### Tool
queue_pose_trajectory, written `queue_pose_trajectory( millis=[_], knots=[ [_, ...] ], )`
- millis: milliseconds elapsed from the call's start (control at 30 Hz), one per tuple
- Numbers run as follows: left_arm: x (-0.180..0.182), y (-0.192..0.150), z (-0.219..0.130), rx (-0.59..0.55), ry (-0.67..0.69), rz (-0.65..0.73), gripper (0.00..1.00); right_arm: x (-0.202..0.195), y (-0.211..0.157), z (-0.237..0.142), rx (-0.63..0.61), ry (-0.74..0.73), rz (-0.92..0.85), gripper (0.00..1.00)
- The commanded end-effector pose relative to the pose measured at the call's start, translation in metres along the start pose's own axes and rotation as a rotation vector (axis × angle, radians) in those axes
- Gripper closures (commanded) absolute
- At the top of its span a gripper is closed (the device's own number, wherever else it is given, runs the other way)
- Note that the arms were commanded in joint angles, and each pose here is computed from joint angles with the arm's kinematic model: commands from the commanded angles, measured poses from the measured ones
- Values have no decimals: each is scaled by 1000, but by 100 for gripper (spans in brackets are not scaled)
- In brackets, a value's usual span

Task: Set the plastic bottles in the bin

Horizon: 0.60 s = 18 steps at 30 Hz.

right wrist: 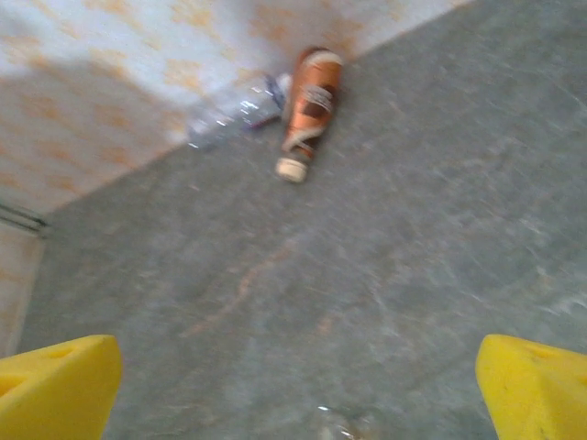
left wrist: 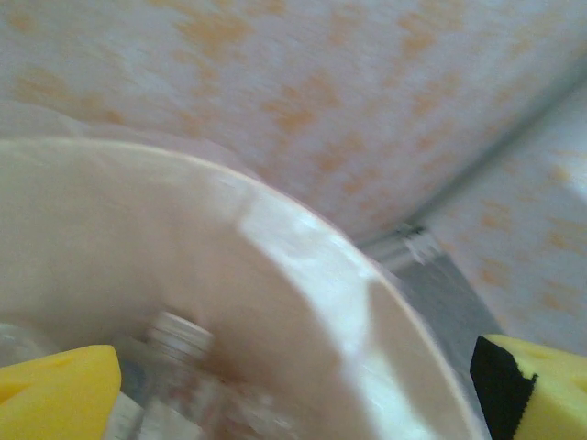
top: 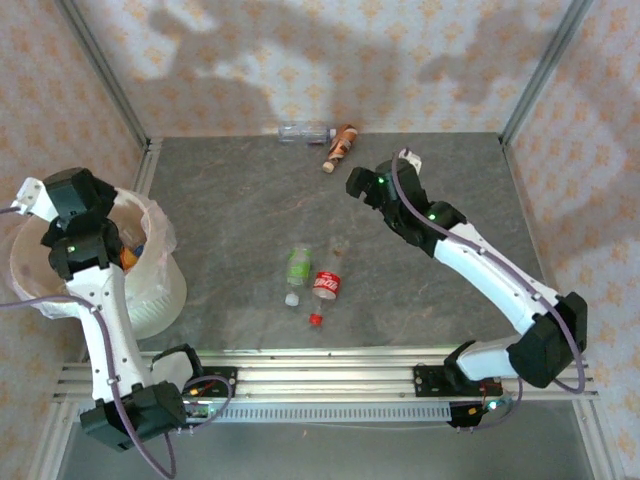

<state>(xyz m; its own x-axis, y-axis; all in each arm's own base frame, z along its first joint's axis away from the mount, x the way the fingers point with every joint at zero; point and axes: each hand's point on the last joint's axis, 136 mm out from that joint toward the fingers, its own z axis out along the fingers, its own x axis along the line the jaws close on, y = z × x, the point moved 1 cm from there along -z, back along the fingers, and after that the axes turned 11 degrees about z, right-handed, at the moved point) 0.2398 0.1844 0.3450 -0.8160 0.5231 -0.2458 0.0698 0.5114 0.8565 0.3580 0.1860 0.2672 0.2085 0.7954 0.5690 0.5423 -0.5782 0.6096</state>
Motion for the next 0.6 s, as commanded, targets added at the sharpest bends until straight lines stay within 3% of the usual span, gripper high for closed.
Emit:
queue_pose_trajectory(
  millis=[0,167,333,567],
  knots=[
    [-34,1,-33,36,-224,-95,0,-49,-28,11,61,-199,15,1],
    [-82,-1,-84,78,-539,-140,0,-82,-90,31,252,-260,159,2],
    [-135,-6,-133,136,-858,-117,0,-66,-142,45,465,-174,190,3],
    [-202,-65,-170,314,-1070,74,0,-66,-172,65,558,-209,177,6]
  ],
)
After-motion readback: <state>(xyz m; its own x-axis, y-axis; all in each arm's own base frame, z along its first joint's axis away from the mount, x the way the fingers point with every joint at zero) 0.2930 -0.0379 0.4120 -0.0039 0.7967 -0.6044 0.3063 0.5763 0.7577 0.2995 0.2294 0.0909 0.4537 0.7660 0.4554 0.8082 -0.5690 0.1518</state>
